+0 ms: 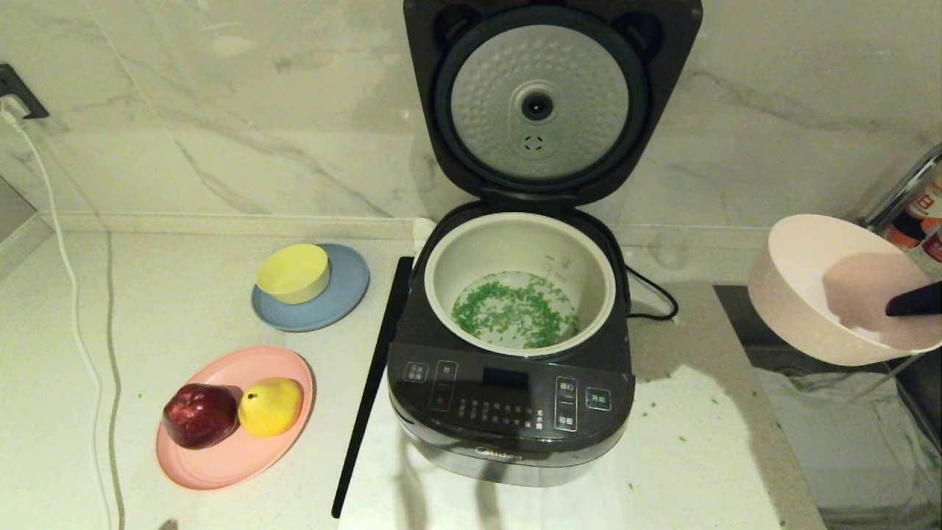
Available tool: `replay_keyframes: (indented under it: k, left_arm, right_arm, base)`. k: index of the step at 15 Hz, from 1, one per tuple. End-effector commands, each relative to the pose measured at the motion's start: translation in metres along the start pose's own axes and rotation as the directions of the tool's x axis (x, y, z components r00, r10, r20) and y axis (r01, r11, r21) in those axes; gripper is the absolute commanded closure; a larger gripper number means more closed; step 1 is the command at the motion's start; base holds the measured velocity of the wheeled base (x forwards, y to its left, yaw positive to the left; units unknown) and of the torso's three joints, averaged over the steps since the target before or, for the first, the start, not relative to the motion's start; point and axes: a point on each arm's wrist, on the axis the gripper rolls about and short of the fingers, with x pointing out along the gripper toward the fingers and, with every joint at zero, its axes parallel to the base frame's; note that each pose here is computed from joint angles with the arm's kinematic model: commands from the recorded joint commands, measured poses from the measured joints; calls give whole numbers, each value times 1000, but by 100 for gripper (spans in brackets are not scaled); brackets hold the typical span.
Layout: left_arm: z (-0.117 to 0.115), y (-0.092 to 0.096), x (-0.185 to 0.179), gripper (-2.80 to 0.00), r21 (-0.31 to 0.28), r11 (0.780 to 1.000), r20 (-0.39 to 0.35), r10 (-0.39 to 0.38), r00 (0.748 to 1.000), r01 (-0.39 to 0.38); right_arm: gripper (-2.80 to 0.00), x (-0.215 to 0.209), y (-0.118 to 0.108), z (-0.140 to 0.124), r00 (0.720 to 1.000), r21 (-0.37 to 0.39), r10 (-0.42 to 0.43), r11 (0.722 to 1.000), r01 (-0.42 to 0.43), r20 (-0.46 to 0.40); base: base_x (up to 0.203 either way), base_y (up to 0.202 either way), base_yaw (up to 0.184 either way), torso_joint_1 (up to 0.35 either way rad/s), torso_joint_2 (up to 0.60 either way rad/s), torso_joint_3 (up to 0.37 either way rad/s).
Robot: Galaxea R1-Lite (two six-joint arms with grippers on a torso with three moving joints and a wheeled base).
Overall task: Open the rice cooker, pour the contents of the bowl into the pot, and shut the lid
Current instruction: Fill a bowl with water from the tap
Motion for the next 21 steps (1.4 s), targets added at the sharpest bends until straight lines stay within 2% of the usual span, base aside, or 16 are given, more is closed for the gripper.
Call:
replay_keyframes:
  k: [1, 4, 6, 10, 13, 14, 17, 21]
  left_arm:
    - [-3, 0, 1, 0, 0, 1000, -10, 2, 1000, -2]
    - [-2, 0, 1, 0, 0, 1000, -9, 0, 1000, 0]
    - [-3, 0, 1, 0, -1, 1000, -10, 2, 1000, -2]
    - [-2, 0, 1, 0, 0, 1000, -9, 1, 1000, -1]
    - [-2, 0, 1, 0, 0, 1000, -9, 0, 1000, 0]
    - [-3, 0, 1, 0, 0, 1000, -10, 0, 1000, 0]
    - [-2, 0, 1, 0, 0, 1000, -9, 0, 1000, 0]
    - [-2, 0, 1, 0, -1, 1000, -9, 2, 1000, -2]
  right_arm:
    - [0, -2, -27, 8, 998, 114, -63, 992, 59, 32]
    - [0, 7, -71, 27, 989, 250, -121, 964, 97, 84]
    - [0, 21, -110, 44, 980, 334, -176, 933, 135, 94]
    - [0, 35, -194, 68, 968, 500, -241, 848, 176, 69]
    - [0, 43, -259, 73, 967, 609, -255, 770, 190, 21]
    - [0, 43, -280, 73, 963, 627, -268, 754, 195, 21]
    - [0, 42, -322, 76, 945, 637, -318, 745, 198, 77]
    - [0, 46, -348, 86, 934, 645, -343, 737, 201, 101]
  base:
    - [0, 0, 0, 0, 0, 0]
    - [0, 0, 0, 0, 0, 0]
    - [0, 0, 0, 0, 0, 0]
    - [0, 0, 0, 0, 0, 0]
    - [0, 0, 0, 0, 0, 0]
    - [0, 0, 0, 0, 0, 0]
    - [0, 0, 0, 0, 0, 0]
    - [0, 0, 0, 0, 0, 0]
